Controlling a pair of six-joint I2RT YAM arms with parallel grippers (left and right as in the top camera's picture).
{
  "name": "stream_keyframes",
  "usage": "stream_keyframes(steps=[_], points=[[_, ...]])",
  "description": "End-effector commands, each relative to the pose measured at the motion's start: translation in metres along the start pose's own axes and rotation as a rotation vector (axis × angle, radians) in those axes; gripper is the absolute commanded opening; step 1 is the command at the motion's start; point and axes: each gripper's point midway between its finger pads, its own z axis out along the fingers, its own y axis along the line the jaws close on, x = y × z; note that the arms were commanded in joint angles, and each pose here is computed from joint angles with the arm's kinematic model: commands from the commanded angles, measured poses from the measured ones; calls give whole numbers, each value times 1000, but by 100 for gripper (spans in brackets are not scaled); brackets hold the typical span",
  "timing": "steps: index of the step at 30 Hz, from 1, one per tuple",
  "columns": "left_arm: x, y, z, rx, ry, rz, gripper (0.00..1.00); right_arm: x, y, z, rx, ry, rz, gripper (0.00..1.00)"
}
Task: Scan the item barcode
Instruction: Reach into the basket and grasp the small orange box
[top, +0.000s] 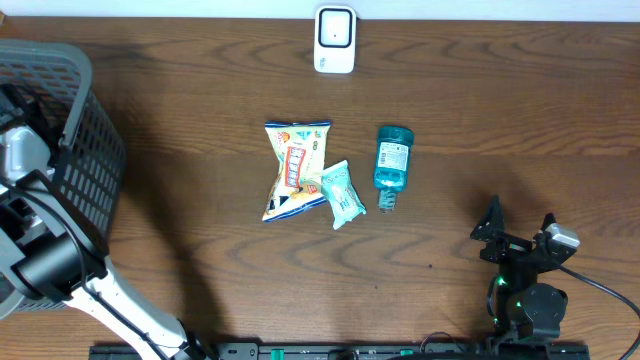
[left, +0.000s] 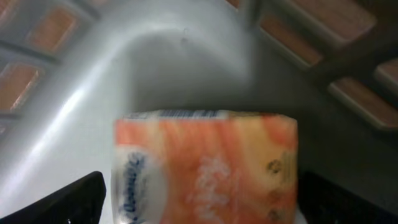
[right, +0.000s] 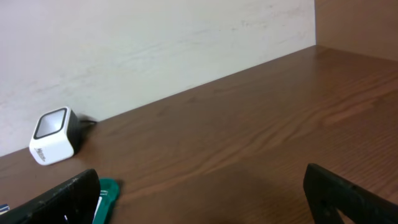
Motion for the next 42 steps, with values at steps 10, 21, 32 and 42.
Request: stream_keyframes(steps=[10, 21, 32, 42], points=[[26, -1, 13, 7, 100, -6, 63, 1, 1, 0, -2, 1, 12, 99], [-37, 43, -133, -57, -191, -131, 60, 1, 1, 0, -2, 1, 12, 99], [-51, -9, -405, 387, -741, -243, 60, 1, 1, 0, -2, 1, 12, 99], [2, -153, -427, 707, -570, 39, 60, 1, 1, 0, -2, 1, 12, 99]])
